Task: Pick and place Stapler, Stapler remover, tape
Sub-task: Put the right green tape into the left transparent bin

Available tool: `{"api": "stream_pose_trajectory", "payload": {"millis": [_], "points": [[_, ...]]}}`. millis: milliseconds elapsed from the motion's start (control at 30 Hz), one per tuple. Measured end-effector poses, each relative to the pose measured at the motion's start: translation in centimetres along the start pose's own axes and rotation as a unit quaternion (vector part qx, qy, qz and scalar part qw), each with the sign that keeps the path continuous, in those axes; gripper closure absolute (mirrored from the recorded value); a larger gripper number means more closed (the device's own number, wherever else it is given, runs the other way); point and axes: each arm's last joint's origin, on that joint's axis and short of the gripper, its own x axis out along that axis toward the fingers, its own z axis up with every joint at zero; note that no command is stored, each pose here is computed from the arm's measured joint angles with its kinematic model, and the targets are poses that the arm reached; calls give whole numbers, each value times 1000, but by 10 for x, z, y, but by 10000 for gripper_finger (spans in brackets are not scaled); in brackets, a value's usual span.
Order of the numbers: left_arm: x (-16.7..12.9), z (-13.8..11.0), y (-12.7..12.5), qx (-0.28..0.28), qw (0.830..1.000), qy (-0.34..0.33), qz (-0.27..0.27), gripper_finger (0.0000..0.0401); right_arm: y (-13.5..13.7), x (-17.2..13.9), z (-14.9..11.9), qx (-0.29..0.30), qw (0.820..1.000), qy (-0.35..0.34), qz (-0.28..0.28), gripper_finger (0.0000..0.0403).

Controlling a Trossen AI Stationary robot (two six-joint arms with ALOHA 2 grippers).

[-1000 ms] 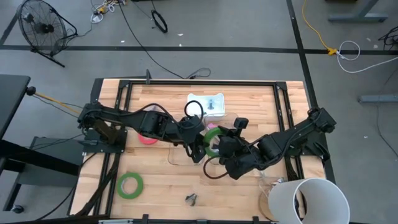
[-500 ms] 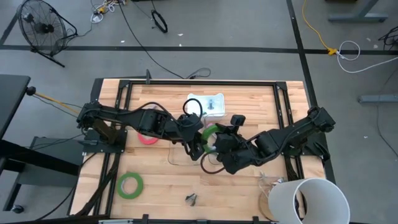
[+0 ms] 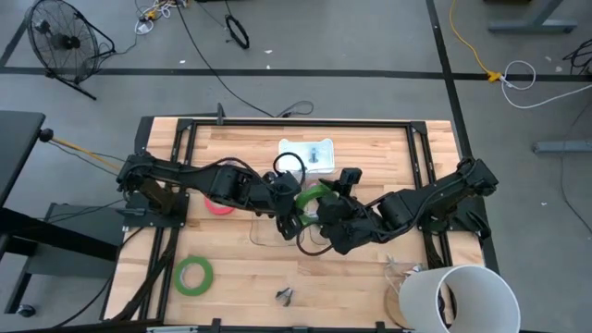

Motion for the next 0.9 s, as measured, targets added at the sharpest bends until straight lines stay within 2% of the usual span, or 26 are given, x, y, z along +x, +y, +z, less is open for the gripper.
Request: {"api": "stream_pose_trajectory", "payload": {"millis": [100,333,433,500,600,767,900], "points": [[0,-2,2,-5,1000,10,14,293,-2,0,-1,-2,1000,1,0,205],[0,-8,8,-2,998,45,33,294,-1,-1,-2,-5,998,8,56,222],[3,-22,22,1,988,128,90,295,-13,-7,-5,-25,999,12,20,233],[4,-25,26,-13,983,144,114,295,-23,-11,-11,-20,999,20,-25,242],[-8,-30,38,-18,970,165,175,296,-35,-18,-19,5,999,31,-33,256],[-8,-27,38,-19,974,151,167,296,-70,-39,-28,78,997,13,-20,276],[-5,-23,39,-15,976,150,156,296,-90,-52,-35,113,993,4,24,287]]}}
